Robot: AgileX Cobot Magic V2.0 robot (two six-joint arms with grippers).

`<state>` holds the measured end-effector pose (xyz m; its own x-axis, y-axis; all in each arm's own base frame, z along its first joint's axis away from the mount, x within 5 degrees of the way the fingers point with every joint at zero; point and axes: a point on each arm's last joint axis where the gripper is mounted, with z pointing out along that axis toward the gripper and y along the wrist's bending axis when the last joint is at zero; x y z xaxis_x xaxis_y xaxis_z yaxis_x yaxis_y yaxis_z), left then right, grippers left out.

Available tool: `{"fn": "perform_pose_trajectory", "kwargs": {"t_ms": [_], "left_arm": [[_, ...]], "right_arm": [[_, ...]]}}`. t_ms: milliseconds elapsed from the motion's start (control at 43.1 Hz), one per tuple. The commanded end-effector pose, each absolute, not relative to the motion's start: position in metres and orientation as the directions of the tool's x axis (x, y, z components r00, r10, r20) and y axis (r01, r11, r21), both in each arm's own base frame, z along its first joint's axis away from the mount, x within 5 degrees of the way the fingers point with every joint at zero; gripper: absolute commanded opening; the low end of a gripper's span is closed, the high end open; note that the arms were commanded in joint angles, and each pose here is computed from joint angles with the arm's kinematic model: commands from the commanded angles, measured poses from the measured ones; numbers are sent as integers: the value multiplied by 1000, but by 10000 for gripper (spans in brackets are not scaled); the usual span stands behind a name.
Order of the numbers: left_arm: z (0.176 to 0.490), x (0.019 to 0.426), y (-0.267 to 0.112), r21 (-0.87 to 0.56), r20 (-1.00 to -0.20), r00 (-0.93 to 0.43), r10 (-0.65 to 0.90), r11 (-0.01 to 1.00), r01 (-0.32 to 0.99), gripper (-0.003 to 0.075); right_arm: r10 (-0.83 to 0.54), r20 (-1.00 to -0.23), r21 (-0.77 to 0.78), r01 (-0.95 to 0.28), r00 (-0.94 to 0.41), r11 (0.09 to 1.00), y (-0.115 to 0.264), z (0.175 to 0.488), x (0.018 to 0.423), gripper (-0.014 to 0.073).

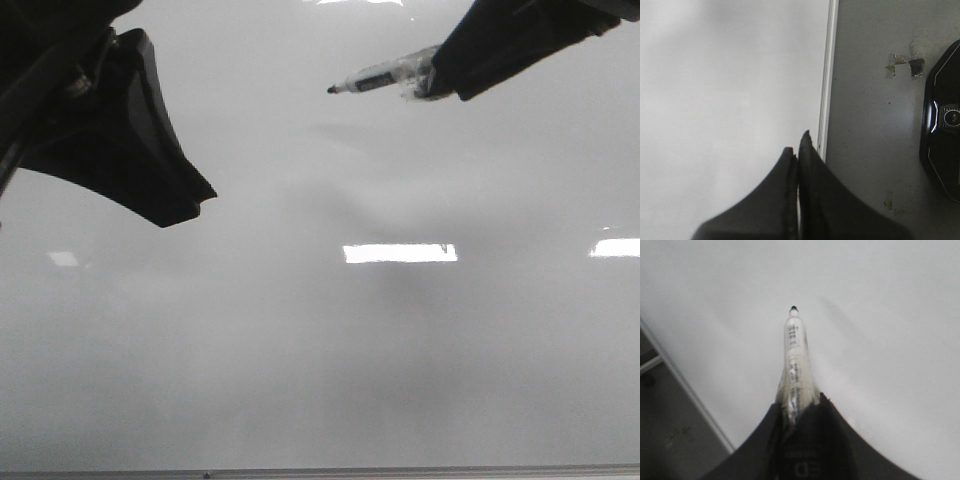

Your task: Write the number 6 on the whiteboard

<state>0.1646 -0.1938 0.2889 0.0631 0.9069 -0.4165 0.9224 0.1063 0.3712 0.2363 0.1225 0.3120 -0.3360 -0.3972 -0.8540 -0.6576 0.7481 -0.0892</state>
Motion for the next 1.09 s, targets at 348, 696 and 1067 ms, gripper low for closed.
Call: {"fn": "perform_pose_trajectory", "kwargs": {"t_ms": [348,696,1067], "left_arm": [[308,163,-196,407,-488,86,869,140,903,-20],[307,163,-196,406,-487,85,869,139,903,-20],[307,164,-197,408,-489,86,868,140,902,-20]], "right_arm": [[-244,-928,-56,-542,-282,839,139,338,302,-60],[-374,-804,50,-679,-462,732,173,280,313,-60],[-323,-838,4,-597,-440,802,136,295,304,-60]]}}
